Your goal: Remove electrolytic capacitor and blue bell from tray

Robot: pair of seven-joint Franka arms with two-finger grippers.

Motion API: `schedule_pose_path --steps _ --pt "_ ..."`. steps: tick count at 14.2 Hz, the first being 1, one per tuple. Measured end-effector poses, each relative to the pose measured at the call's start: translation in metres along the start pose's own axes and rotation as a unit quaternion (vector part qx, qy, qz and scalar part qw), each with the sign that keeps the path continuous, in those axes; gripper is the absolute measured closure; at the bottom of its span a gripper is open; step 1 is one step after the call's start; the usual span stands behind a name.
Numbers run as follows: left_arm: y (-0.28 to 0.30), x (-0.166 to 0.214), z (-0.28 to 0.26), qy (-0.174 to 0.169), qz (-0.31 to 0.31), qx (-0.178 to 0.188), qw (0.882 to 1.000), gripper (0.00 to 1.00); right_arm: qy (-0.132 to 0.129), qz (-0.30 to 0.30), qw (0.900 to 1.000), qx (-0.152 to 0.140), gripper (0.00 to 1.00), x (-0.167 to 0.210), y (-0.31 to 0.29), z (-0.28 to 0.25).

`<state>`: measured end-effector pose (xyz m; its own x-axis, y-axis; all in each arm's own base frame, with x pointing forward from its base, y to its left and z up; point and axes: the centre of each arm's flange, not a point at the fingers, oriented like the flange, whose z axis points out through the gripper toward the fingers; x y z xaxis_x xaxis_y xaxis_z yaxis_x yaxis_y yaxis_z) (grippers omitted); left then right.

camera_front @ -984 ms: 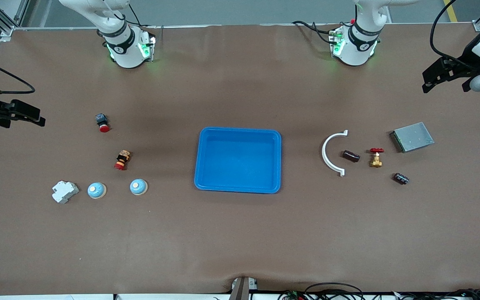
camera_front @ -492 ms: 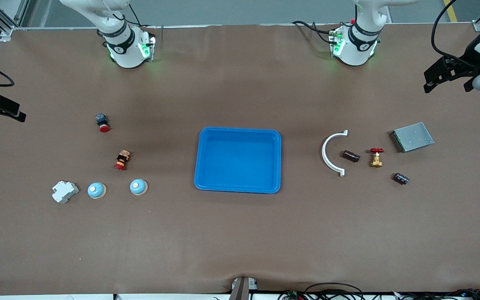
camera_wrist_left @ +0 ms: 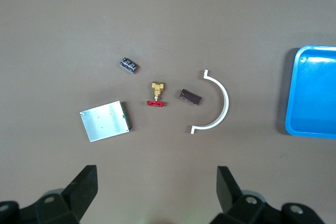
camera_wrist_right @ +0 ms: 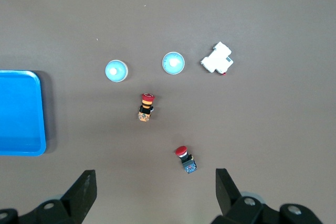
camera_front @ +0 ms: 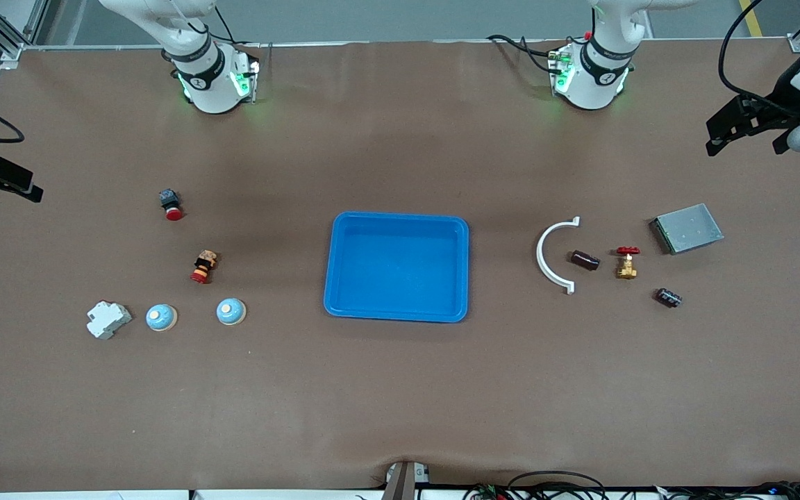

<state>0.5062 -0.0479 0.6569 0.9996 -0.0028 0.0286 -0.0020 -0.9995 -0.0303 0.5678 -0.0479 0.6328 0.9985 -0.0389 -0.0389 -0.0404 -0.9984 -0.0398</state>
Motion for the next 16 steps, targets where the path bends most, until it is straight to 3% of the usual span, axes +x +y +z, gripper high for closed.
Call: schedule_pose_path --steps 16 --pt "-0.0081 0.0014 -0.0039 0.004 -0.007 0.000 1.000 0.00 0.000 -0.007 1.000 0.000 0.00 0.0003 -0.0074 0.0003"
